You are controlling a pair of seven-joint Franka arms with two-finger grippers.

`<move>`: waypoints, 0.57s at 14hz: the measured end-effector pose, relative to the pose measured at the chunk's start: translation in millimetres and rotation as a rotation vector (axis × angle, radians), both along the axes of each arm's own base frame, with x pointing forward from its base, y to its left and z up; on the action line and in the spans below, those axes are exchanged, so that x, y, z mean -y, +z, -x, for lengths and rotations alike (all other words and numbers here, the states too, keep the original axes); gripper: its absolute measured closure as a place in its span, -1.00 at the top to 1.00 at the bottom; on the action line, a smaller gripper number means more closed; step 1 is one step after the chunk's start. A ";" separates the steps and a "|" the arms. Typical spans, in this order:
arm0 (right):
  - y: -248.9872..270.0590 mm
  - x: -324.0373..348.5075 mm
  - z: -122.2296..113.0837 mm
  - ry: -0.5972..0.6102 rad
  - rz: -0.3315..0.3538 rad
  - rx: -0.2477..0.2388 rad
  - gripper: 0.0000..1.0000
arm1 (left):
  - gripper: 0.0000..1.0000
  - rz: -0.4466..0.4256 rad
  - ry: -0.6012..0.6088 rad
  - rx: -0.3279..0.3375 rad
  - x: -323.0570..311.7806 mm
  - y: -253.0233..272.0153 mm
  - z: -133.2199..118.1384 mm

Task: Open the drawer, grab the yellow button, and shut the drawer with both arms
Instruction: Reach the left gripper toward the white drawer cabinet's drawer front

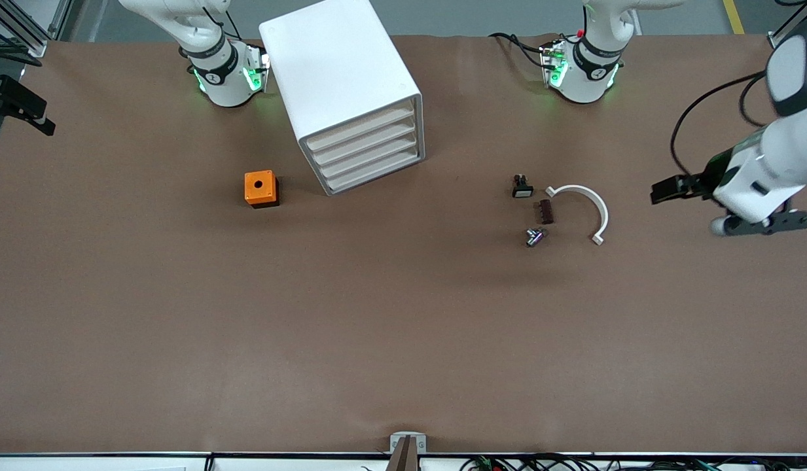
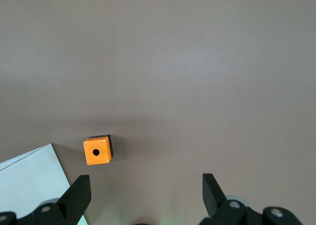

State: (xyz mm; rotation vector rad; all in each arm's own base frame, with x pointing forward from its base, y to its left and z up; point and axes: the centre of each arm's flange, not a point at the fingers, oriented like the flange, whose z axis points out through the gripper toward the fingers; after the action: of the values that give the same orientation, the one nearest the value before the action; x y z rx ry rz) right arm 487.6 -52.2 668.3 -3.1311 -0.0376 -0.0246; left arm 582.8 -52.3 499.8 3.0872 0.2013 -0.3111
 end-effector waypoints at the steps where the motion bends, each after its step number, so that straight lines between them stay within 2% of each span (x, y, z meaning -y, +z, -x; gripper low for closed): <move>1: 0.0 -1.1 -0.1 0.002 0.000 0.000 1.00 | 1.00 -0.001 0.027 -0.018 11.3 -16.6 -6.0; 5: -0.1 -2.1 -0.2 0.004 0.001 0.000 1.00 | 1.00 -0.060 0.180 -0.088 72.2 -78.6 -19.3; 8: -0.3 -1.2 -0.1 0.002 0.000 -0.001 1.00 | 1.00 -0.078 0.360 -0.159 123.5 -94.8 -15.0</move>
State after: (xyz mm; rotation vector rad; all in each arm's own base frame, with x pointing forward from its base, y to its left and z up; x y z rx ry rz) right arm 487.7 -51.0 668.1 -3.1314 -0.0413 -0.0232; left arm 597.8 -175.8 405.1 3.0155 0.7781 -0.5413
